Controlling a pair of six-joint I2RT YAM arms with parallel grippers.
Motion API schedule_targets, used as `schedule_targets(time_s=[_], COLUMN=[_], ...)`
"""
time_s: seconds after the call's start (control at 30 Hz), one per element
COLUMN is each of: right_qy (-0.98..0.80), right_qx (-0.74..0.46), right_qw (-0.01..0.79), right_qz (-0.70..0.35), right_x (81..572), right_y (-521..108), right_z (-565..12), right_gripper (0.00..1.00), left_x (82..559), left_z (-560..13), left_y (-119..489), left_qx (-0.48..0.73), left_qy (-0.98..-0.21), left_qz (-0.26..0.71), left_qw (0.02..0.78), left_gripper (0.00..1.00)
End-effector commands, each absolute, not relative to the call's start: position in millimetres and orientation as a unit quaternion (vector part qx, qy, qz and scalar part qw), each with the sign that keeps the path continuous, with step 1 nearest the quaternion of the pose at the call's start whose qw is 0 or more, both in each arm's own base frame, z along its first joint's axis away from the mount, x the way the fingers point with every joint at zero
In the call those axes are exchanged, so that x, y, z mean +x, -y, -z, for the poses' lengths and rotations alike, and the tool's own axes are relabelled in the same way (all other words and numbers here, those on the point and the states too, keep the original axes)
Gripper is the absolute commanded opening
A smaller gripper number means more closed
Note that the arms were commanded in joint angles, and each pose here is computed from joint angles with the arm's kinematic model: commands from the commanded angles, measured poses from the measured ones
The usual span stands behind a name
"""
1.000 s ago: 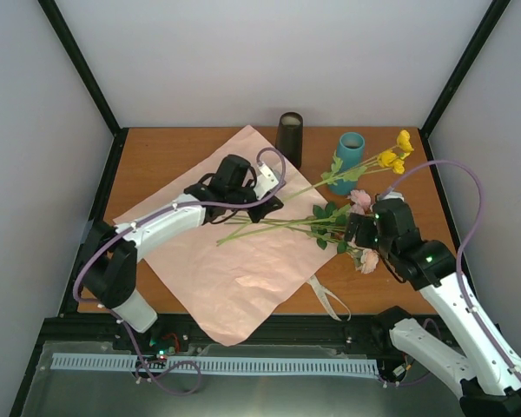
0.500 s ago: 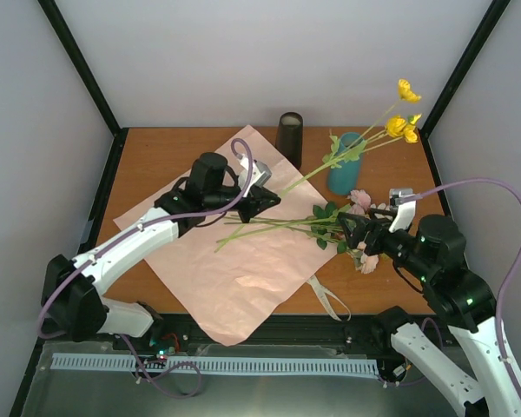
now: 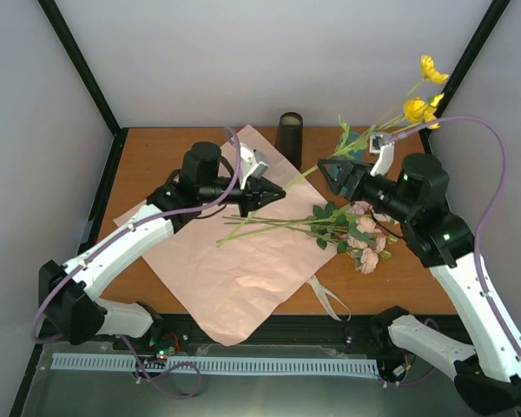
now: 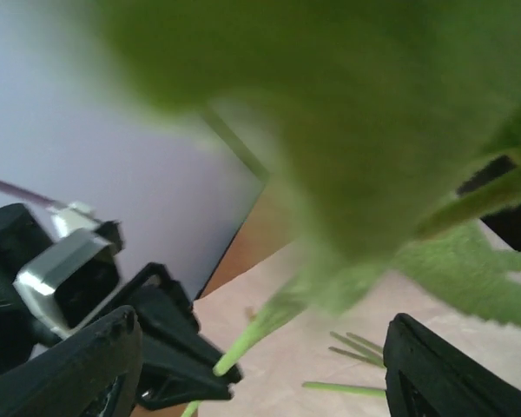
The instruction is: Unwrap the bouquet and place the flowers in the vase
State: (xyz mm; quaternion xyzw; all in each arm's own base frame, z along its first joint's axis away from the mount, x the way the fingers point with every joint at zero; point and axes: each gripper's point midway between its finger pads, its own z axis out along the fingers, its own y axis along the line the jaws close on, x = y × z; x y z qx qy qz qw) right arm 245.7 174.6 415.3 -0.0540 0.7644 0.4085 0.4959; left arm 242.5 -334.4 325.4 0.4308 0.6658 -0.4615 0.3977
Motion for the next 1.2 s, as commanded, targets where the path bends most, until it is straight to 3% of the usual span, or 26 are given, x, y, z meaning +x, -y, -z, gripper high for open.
schedule_targets(time_s=[0.0,0.13,0.3,0.43,0.6,0.63,0.67,1.0,1.17], right_qy=[-0.752,-0.732,-0.736,-0.722,-0.722,-0.723,-0.719,-0.719,-0.715], right_qx=[-0.003,-0.008,0.012,-0.007,-0.029,-0.027,-0.027,0.003,0.030], right_qw=[0.500,0.501,0.506,0.532,0.584,0.596,0.613,0.682,0.690], right_qz=[-0.429,-0.462,-0.450,-0.442,-0.369,-0.347,-0.326,-0.134,-0.110], right_x=[266.5,277.1,286.4,286.6,294.9,298.7,300.7,346.3,376.1], right_y=[-175.5,-188.3,-184.6,-183.3,-169.0,-163.2,-156.9,-102.6,-72.0], right_z=[-438.5,-454.0,-463.4,-468.4,-496.1,-501.7,-513.2,-556.6,-569.4], right_gripper=[0.71,0.54,0.05,0.03,0.03,0.03,0.03,0.03,0.03], left_x=[231.9,230.1,225.0,231.5,245.9,248.3,251.6,276.5,276.7], left_z=[-375.6,-382.4,-381.8,-373.3,-373.7,-373.1,-372.5,-348.7,-338.4], left_y=[335.9,334.7,332.7,335.3,325.5,322.2,318.5,279.1,277.7], left_qx=[0.438,0.438,0.453,0.456,0.412,0.405,0.397,0.330,0.340], left_qy=[-0.625,-0.623,-0.610,-0.620,-0.651,-0.656,-0.662,-0.733,-0.748], left_qz=[0.483,0.481,0.477,0.466,0.438,0.429,0.418,0.305,0.290], left_qw=[0.429,0.434,0.441,0.437,0.463,0.471,0.479,0.511,0.490], left_gripper=[0.04,0.03,0.04,0.18,0.72,0.90,0.98,0.99,0.99])
